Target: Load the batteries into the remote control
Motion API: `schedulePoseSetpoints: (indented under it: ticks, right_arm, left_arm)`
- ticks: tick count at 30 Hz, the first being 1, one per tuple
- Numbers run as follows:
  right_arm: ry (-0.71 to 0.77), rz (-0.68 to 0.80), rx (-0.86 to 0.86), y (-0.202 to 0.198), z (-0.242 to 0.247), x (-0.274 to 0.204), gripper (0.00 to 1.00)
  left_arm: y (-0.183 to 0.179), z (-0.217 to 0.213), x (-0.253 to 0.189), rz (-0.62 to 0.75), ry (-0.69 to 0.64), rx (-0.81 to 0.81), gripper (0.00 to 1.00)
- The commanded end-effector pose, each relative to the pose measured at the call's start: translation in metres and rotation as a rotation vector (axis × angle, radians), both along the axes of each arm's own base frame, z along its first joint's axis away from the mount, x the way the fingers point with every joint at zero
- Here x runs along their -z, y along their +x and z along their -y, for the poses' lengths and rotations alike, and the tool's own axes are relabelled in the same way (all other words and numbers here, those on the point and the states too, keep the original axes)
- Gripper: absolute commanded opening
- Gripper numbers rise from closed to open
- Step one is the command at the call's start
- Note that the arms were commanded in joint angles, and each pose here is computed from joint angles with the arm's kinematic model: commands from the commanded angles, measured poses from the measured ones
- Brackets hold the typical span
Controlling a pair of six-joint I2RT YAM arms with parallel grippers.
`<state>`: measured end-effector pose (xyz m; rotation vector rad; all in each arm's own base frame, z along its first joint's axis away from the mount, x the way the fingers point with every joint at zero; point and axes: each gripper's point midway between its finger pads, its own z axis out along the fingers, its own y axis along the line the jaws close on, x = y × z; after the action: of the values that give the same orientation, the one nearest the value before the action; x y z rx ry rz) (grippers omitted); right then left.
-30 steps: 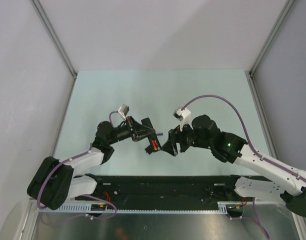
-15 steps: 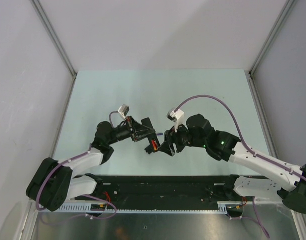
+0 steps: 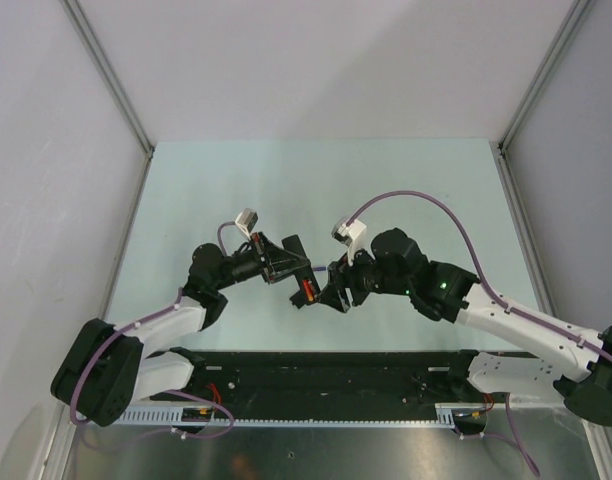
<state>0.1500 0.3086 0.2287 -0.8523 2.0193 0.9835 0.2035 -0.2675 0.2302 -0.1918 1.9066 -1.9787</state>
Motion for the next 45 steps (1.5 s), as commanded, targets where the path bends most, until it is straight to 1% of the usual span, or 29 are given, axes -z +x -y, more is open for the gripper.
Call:
schedulePoseSetpoints:
  ticks: [1, 14, 28, 32, 34, 37, 45]
  right_arm:
    - [0.007, 0.016, 0.008, 0.005, -0.004, -0.001, 0.59]
    - [0.019, -0.004, 0.04, 0.014, -0.001, -0.001, 0.55]
    - [0.055, -0.038, 0.025, 0.018, -0.007, -0.003, 0.52]
    - [0.069, -0.072, 0.007, 0.017, -0.009, -0.002, 0.45]
    - [0.08, -0.094, -0.012, 0.014, -0.01, -0.002, 0.43]
    - [0.084, -0.122, -0.033, 0.012, -0.012, 0.0, 0.43]
    - [0.091, -0.208, -0.041, 0.014, -0.012, 0.008, 0.5]
  left_arm:
    - [-0.008, 0.001, -0.029, 0.073, -0.053, 0.031, 0.0]
    - [-0.012, 0.003, -0.032, 0.081, -0.059, 0.04, 0.0]
    - [-0.021, 0.006, -0.036, 0.099, -0.066, 0.062, 0.0]
    - [-0.021, 0.007, -0.037, 0.106, -0.067, 0.064, 0.0]
    - [-0.021, 0.007, -0.038, 0.111, -0.067, 0.063, 0.0]
    - [-0.021, 0.007, -0.042, 0.121, -0.071, 0.065, 0.0]
    - [-0.022, 0.006, -0.051, 0.146, -0.083, 0.062, 0.0]
